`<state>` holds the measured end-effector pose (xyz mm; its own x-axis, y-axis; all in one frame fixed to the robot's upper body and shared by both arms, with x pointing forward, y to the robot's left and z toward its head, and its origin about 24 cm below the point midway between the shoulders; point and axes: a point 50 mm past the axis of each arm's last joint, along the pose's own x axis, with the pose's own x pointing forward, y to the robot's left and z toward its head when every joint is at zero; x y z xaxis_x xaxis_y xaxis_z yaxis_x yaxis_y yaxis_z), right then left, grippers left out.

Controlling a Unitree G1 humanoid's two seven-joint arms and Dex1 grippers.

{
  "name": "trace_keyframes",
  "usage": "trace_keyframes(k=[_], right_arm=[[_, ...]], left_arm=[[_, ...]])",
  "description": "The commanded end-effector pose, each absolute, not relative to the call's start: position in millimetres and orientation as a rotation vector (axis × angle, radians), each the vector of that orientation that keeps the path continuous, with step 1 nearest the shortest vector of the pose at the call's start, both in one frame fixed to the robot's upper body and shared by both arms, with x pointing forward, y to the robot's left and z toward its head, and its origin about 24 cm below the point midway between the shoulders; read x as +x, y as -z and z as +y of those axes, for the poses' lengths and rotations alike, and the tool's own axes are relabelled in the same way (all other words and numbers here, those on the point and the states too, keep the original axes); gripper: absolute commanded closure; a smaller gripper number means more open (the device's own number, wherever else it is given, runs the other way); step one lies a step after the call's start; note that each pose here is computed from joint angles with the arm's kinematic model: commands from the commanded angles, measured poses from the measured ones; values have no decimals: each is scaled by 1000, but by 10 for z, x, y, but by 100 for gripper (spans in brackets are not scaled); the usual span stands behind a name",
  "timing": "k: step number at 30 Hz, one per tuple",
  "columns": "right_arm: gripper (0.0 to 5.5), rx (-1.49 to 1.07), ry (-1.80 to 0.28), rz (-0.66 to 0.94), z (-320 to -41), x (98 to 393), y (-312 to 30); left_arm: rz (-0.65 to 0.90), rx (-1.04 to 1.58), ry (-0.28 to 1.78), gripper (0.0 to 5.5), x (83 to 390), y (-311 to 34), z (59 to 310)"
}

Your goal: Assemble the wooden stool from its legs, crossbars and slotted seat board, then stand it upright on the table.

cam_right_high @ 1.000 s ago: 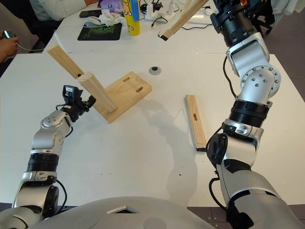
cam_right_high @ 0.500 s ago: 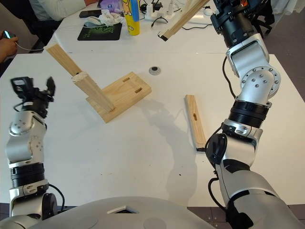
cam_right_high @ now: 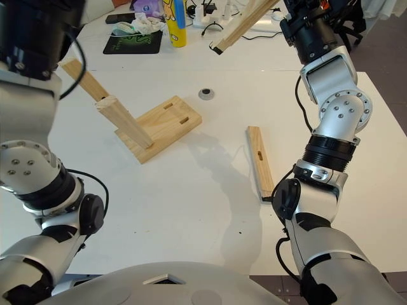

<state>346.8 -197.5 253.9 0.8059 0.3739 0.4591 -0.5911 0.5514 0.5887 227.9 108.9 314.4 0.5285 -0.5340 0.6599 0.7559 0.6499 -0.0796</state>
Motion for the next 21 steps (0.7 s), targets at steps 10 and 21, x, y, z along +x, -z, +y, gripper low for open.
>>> trace_keyframes(k=[10, 21], right_arm=[[339, 798, -603, -318, -1933, 3467, -2608], [339, 805, -597, -324, -1940, 3446, -2599]], left_arm=[[152, -532, 503, 230, 2669, -1722, 933], [245, -216, 212, 230, 2644, -934, 1257]])
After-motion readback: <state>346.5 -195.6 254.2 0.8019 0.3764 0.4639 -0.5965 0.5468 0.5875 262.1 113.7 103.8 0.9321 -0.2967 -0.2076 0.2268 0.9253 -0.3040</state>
